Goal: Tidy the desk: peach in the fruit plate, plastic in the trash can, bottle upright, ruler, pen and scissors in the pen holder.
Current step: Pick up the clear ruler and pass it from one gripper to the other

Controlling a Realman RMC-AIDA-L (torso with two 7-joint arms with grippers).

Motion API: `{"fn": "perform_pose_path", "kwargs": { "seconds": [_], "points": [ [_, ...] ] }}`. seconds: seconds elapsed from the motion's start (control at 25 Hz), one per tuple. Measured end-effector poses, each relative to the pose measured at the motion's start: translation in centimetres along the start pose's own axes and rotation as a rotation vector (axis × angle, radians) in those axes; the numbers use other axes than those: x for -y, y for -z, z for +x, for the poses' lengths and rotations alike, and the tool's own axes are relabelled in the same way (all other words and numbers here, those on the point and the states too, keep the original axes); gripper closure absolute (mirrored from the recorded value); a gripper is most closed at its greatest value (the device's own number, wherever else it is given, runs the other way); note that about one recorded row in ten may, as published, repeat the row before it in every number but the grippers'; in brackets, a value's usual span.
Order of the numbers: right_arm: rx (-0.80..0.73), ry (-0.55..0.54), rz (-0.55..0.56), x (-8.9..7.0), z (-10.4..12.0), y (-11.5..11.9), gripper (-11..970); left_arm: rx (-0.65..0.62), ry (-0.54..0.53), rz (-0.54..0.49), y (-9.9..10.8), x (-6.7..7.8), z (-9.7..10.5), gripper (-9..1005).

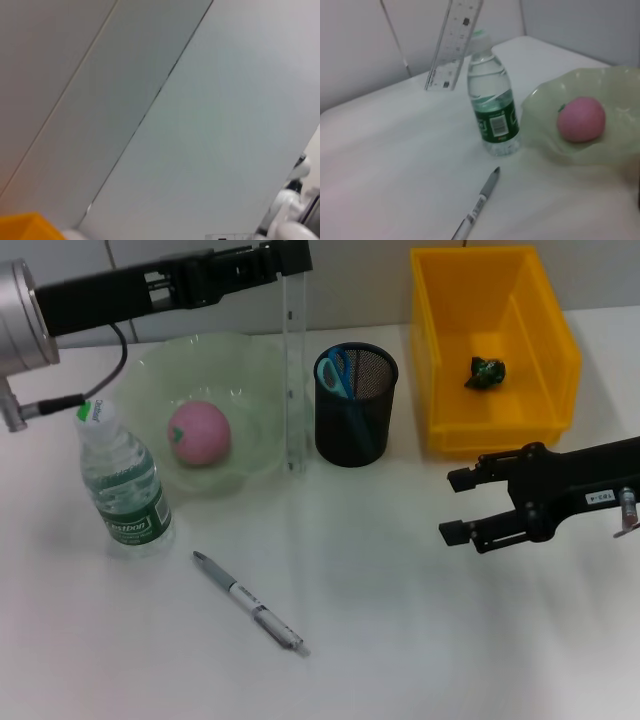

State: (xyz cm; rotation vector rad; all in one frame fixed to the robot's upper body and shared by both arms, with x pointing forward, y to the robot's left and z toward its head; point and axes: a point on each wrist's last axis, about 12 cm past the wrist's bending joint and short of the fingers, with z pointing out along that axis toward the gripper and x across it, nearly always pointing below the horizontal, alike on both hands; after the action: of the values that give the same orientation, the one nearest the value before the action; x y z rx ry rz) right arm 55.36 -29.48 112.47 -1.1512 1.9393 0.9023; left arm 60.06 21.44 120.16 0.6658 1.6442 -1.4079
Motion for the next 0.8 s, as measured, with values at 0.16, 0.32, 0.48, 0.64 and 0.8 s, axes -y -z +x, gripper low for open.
{"fn": "perform_pose_path", "kwargs": {
  "seconds": [0.16, 0.32, 0.48, 0.64, 0.8],
  "points": [
    [0.034, -0.032, 0.011, 0.0, 0.7, 0.3, 150, 0.067, -0.023, 0.004, 0.1, -0.6, 1.1, 605],
    [0.068, -0.047, 0.018, -0.2, 1.2, 0.5, 149, 0.138, -0.067, 0.004, 0.3, -1.1, 2.3, 605],
    [0.084, -0.053, 0.022, -0.3, 1.4, 0.5, 149, 0.214, -0.109, -0.003, 0.5, -1.5, 4.0, 605],
    [0.087, -0.066, 0.022, -0.2, 1.6, 0.4, 149, 0.267, -0.156, -0.017, 0.5, -1.7, 5.4, 605],
    [0.088, -0.072, 0.016, -0.2, 1.6, 0.3, 149, 0.286, -0.186, -0.027, 0.4, -1.7, 6.6, 604]
  ]
}}
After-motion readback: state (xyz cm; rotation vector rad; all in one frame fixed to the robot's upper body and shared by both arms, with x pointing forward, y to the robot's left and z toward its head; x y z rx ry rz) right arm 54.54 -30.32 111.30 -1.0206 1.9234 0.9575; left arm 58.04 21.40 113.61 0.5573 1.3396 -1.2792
